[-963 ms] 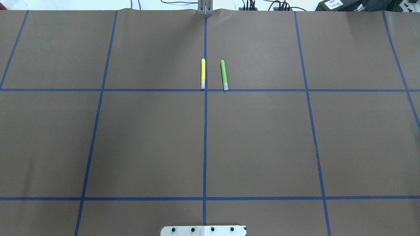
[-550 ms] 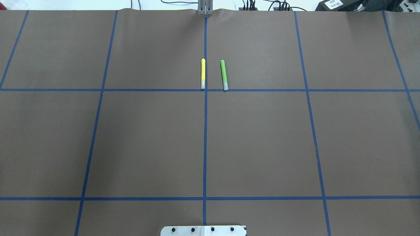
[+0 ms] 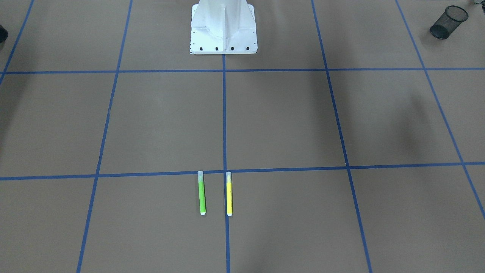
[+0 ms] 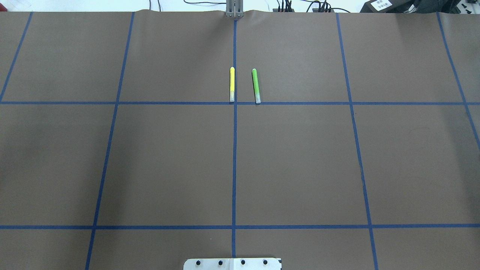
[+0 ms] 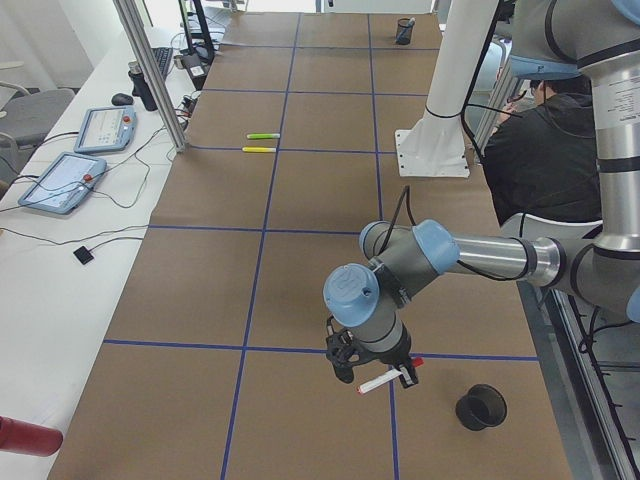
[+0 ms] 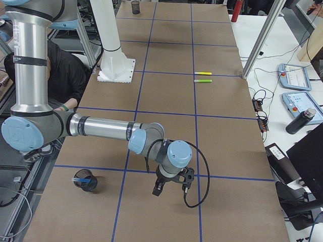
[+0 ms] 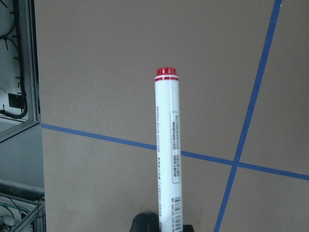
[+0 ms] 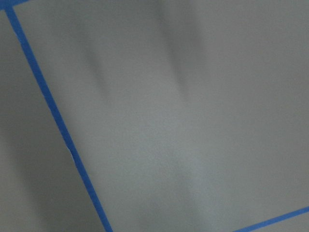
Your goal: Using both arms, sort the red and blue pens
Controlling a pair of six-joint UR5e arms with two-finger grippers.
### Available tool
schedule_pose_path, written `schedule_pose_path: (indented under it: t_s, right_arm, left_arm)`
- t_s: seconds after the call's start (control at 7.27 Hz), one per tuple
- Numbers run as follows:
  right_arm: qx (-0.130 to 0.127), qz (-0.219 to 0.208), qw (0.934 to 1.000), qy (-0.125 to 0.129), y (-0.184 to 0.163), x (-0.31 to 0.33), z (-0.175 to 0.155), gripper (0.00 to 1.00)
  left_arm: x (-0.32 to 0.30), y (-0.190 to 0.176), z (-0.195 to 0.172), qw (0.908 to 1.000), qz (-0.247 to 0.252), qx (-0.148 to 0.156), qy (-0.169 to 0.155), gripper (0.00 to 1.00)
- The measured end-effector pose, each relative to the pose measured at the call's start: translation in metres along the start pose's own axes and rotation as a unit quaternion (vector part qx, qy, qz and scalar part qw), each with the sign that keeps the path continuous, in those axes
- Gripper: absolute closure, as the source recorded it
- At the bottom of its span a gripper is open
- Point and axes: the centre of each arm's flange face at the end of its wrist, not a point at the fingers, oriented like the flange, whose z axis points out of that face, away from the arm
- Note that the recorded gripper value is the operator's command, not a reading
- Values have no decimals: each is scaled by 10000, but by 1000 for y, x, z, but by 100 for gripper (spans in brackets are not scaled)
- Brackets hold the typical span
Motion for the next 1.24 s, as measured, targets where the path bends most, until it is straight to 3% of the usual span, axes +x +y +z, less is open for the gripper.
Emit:
schedule_pose_path:
  t_s: [0.41, 0.83, 1.24]
  right_arm:
    - [324, -291, 9990, -51, 1, -17, -17, 0]
    - [433, -384, 9983, -43, 8, -22, -23, 0]
    - [449, -399, 9982, -51, 12, -22, -24, 0]
  left_arm:
    - [-54, 51, 61, 9874, -1042, -972, 693, 100]
    - [-100, 75, 141, 9564, -1579, -1897, 1559, 100]
    - [-119, 83, 179, 9315, -1951, -2336, 1991, 100]
